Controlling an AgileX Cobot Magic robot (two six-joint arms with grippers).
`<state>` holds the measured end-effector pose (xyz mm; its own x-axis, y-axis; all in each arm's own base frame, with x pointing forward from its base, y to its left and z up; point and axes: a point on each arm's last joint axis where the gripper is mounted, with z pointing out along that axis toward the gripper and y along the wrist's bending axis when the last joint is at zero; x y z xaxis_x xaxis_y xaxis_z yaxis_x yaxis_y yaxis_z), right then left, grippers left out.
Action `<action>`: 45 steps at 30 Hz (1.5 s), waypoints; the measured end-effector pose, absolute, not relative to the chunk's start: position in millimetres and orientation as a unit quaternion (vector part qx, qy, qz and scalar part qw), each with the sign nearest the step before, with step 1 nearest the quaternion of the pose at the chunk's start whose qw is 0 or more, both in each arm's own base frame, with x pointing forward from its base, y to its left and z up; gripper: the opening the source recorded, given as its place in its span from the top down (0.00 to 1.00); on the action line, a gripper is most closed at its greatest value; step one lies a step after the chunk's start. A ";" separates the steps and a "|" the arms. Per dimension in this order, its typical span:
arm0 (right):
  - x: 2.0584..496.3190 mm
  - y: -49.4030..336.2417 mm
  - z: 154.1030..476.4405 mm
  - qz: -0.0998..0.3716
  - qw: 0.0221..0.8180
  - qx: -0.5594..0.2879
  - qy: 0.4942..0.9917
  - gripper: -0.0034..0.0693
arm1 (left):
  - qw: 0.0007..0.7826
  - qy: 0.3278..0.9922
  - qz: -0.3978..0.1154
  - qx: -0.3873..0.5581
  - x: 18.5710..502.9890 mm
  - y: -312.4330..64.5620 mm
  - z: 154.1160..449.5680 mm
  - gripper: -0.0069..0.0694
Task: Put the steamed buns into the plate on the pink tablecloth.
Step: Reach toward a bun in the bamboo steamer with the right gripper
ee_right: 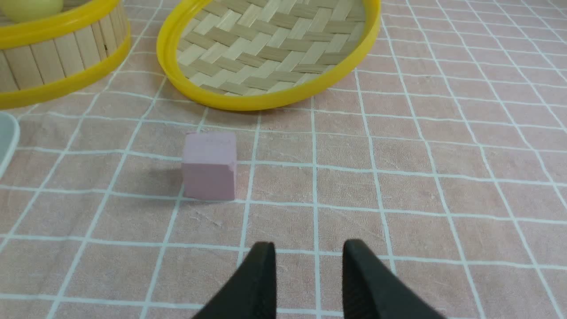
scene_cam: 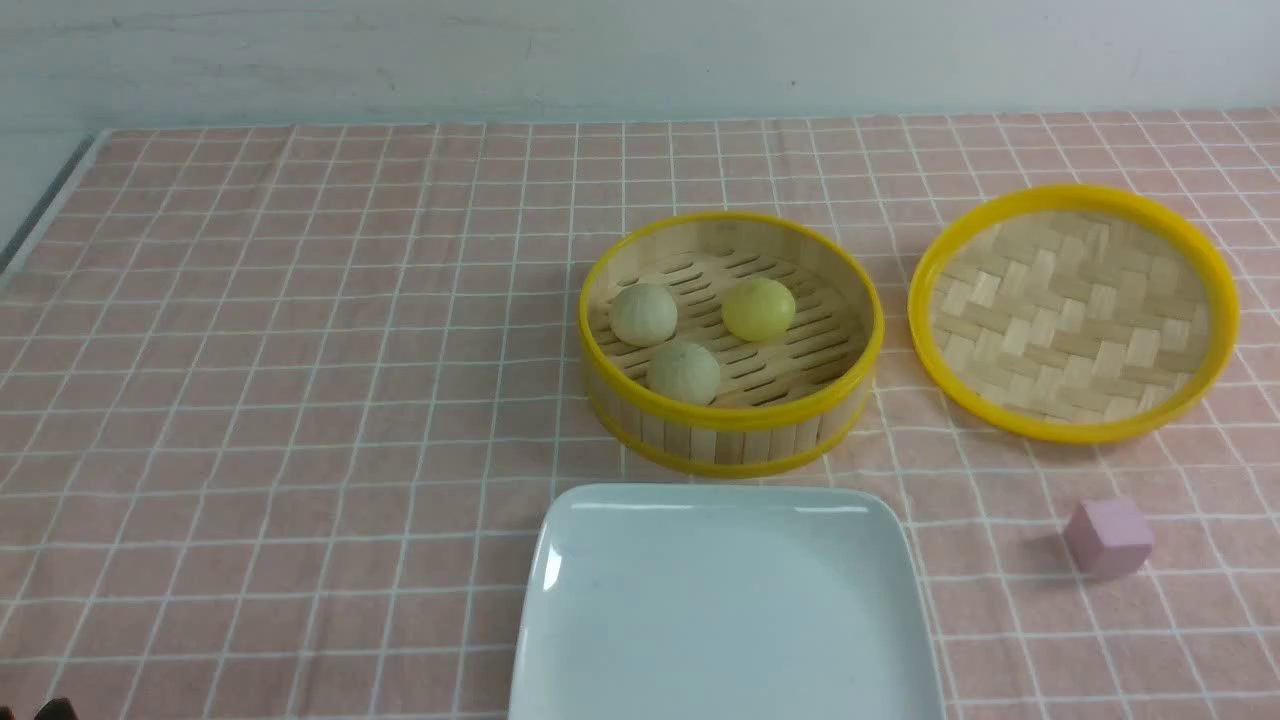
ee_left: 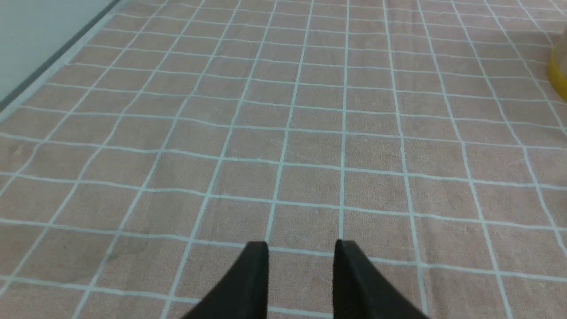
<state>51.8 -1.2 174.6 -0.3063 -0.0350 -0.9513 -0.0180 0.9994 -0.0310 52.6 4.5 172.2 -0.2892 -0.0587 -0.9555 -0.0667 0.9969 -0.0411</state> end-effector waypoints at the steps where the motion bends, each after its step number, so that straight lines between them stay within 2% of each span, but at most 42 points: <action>1: 51.8 -1.2 174.6 -0.007 0.589 -0.016 0.808 0.62 | 0.595 0.803 0.003 -0.039 52.6 4.5 172.2 0.60; 37: 51.8 -1.2 174.6 -0.007 0.589 -0.016 0.808 0.62 | 0.595 0.803 0.003 -0.039 52.6 4.5 172.2 0.60; 38: 52.0 -0.5 175.2 0.006 0.592 -0.005 0.806 0.62 | 0.595 0.803 0.001 -0.041 52.6 4.4 172.2 0.60; 39: 52.4 1.2 175.6 0.045 0.596 0.008 0.802 0.62 | 0.595 0.802 -0.013 -0.053 52.6 3.8 172.3 0.60; 40: 52.5 2.0 176.1 0.052 0.596 0.033 0.800 0.62 | 0.595 0.801 -0.022 -0.062 52.6 3.0 172.3 0.60; 42: 53.5 7.9 177.5 0.183 0.590 0.138 0.774 0.62 | 0.580 0.786 -0.139 -0.164 52.7 -2.7 172.6 0.60; 43: 53.5 8.4 177.8 0.189 0.587 0.153 0.772 0.62 | 0.578 0.785 -0.146 -0.169 52.7 -3.3 172.6 0.60; 44: 53.6 11.8 179.9 0.275 0.564 0.228 0.744 0.62 | 0.550 0.759 -0.239 -0.252 52.7 -7.9 173.3 0.60; 45: 53.6 13.2 181.2 0.311 0.551 0.261 0.729 0.62 | 0.538 0.749 -0.269 -0.279 52.6 -9.5 173.4 0.60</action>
